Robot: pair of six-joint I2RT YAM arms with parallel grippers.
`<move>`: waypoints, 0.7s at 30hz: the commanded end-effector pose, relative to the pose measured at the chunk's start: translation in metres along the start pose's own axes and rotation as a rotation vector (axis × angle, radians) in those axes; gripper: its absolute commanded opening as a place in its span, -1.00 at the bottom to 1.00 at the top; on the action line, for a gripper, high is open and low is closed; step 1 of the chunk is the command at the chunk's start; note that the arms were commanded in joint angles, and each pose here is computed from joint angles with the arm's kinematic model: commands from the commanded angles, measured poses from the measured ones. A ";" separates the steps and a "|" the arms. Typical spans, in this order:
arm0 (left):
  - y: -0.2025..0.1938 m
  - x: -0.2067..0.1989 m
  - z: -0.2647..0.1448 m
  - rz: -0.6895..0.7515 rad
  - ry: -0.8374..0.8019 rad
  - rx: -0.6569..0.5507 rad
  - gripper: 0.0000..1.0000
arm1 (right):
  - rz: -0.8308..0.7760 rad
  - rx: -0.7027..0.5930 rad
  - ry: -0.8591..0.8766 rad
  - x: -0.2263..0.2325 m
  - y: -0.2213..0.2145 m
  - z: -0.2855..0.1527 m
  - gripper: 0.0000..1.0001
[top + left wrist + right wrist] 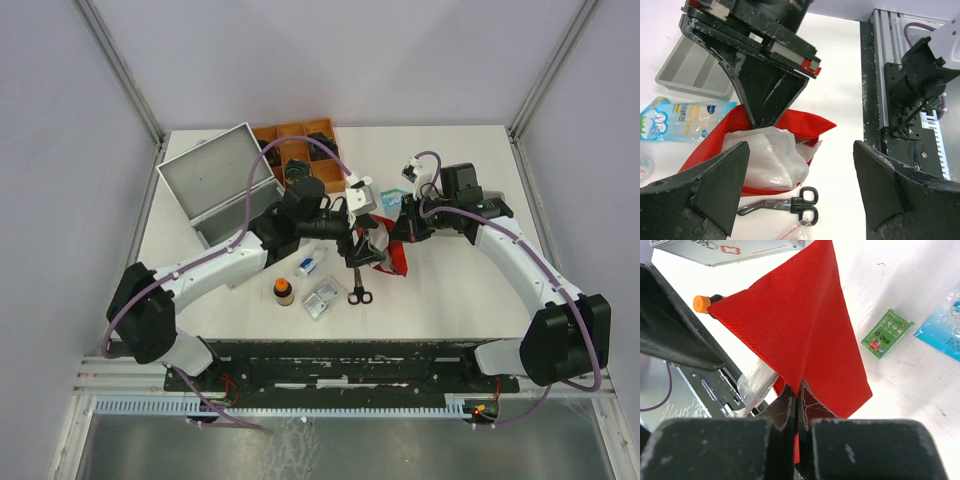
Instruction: Organize the medicine kit
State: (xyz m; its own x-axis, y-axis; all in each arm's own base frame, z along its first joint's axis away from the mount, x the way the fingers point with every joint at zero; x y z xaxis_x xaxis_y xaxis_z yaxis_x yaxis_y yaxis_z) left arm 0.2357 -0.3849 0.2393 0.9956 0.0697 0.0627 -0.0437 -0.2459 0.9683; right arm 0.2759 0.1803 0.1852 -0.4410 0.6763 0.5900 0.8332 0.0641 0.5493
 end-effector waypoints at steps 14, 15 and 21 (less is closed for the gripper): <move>-0.002 0.047 -0.041 -0.171 0.356 -0.043 0.99 | -0.032 -0.149 -0.014 0.008 0.044 -0.004 -0.99; -0.008 0.049 -0.040 -0.180 0.373 -0.043 0.99 | -0.023 -0.153 -0.001 0.010 0.046 -0.003 -0.99; -0.019 0.045 -0.021 -0.218 0.300 -0.103 0.99 | -0.005 -0.162 0.030 0.012 0.048 0.003 -0.99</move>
State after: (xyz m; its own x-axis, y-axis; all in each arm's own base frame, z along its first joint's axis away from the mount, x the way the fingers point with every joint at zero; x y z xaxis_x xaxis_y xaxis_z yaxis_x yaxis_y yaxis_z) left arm 0.2736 -0.3390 0.2106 0.9102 0.4115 -0.0474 0.1499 -0.2205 0.9638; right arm 0.2962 0.1825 0.1934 -0.4073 0.6963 0.5910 0.8133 -0.0179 0.5816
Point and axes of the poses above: each gripper's point midway between its finger pads, its own z axis out along the fingers, its own x axis along the line the jaws close on, y = z × x, the point moved 1 cm from there along -z, back along the fingers, and after that the axes turned 8 degrees about z, right-handed, at the moved point
